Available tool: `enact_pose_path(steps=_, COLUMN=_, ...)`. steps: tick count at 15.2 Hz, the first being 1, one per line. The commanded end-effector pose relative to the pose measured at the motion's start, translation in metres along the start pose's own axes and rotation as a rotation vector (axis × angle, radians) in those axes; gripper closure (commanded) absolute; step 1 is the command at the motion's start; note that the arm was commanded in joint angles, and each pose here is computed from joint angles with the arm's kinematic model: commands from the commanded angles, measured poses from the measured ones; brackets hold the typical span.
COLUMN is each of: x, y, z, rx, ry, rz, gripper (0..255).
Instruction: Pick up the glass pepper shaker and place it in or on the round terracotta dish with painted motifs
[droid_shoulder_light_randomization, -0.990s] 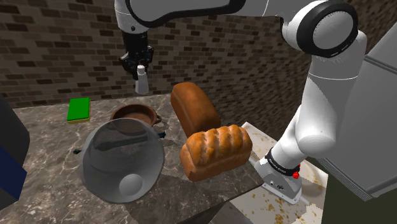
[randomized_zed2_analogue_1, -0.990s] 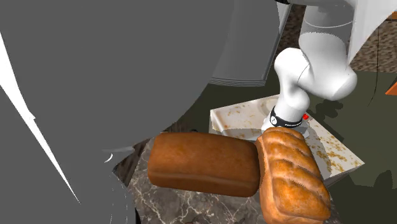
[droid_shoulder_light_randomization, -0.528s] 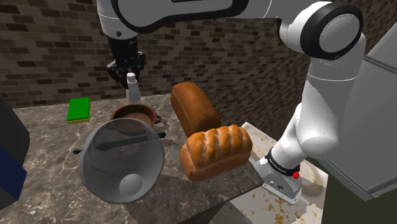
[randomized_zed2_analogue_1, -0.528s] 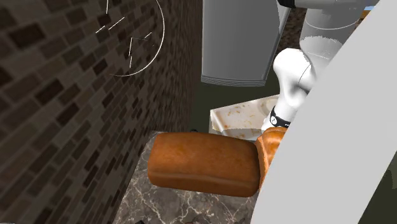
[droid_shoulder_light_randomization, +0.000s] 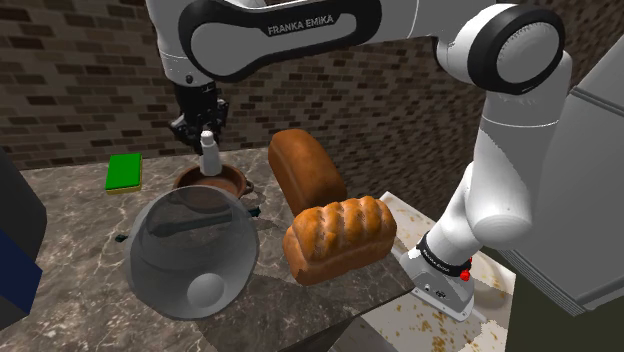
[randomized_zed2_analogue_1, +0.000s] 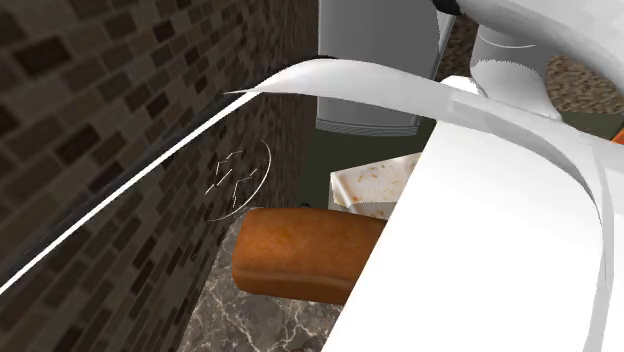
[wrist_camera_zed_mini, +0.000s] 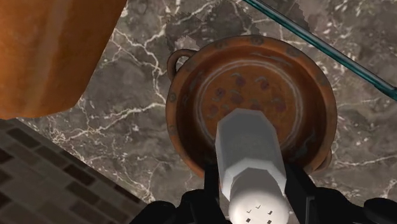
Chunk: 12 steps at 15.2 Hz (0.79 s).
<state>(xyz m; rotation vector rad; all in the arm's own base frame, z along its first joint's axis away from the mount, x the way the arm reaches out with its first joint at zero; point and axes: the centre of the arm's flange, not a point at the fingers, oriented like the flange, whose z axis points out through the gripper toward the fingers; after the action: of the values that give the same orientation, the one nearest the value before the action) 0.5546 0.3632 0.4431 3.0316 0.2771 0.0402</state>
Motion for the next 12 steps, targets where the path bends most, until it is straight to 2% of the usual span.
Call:
enact_pose_path(steps=1, x=-0.001, y=-0.002, z=0.011, rx=0.0, ry=0.001, rz=0.0, gripper=255)
enact_pose_path(steps=7, x=-0.001, y=-0.005, z=0.042, rx=0.0, ry=0.001, rz=0.0, gripper=255)
enact_pose_path(steps=12, x=-0.001, y=-0.005, z=0.042, rx=0.0, ry=0.001, rz=0.0, gripper=255)
